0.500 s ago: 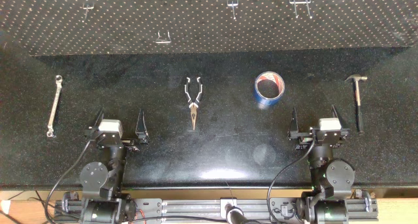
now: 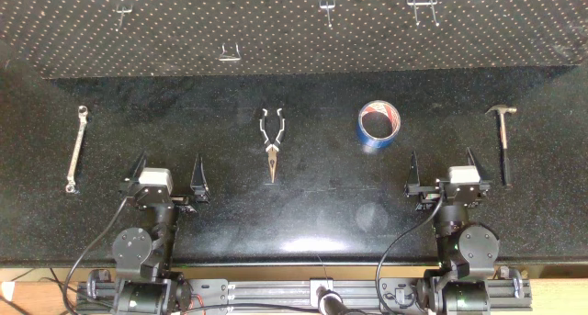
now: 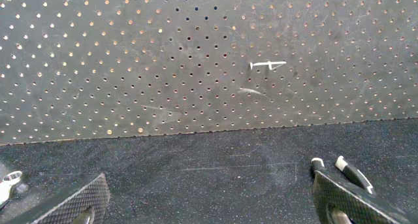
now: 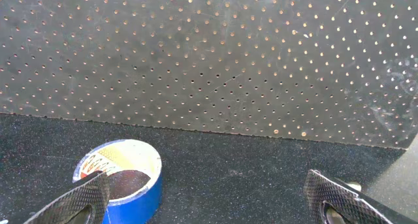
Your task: Place Tools Onto Pegboard
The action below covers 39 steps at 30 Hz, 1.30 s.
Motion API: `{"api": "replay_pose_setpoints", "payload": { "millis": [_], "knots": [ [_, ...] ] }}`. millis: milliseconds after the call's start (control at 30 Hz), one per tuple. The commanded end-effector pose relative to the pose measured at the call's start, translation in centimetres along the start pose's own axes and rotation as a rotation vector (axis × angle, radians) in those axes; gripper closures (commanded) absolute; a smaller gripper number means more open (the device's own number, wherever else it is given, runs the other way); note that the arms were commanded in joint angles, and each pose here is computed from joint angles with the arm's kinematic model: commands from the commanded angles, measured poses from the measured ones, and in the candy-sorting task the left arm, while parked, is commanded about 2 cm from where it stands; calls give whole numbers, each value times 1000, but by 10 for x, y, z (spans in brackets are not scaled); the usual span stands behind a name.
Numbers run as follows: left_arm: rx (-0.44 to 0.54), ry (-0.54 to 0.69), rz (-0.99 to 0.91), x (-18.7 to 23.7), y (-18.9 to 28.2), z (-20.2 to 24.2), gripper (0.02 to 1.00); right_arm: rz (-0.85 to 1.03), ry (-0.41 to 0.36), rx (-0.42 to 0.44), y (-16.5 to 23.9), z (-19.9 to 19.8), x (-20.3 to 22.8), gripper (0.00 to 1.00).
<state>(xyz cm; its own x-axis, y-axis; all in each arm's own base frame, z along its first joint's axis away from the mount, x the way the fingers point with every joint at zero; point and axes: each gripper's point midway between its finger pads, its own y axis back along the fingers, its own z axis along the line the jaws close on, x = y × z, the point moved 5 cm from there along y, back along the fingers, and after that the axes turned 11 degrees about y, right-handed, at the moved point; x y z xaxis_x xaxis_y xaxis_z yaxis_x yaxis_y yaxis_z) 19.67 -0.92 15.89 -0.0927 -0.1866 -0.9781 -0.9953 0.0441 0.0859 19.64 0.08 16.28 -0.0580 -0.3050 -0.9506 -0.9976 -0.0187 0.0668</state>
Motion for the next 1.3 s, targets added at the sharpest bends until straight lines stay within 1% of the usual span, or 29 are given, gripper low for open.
{"api": "replay_pose_setpoints", "payload": {
  "millis": [33,967,1100,1167,1200,1300],
  "knots": [
    [15,-9,-3,0,1,-1,23,3,3,8,0,-1,2,20],
    [15,-4,-5,0,1,-1,25,3,3,8,0,-1,2,23],
    [18,172,-9,-3,1,-2,25,3,3,8,0,-1,2,25],
    [19,239,27,-3,3,-4,23,3,3,8,0,-1,2,27],
    [11,249,70,-4,6,-4,25,3,3,8,0,-1,2,29],
    [-80,256,317,-9,22,-4,25,3,3,8,0,-1,2,25]
  ]
}}
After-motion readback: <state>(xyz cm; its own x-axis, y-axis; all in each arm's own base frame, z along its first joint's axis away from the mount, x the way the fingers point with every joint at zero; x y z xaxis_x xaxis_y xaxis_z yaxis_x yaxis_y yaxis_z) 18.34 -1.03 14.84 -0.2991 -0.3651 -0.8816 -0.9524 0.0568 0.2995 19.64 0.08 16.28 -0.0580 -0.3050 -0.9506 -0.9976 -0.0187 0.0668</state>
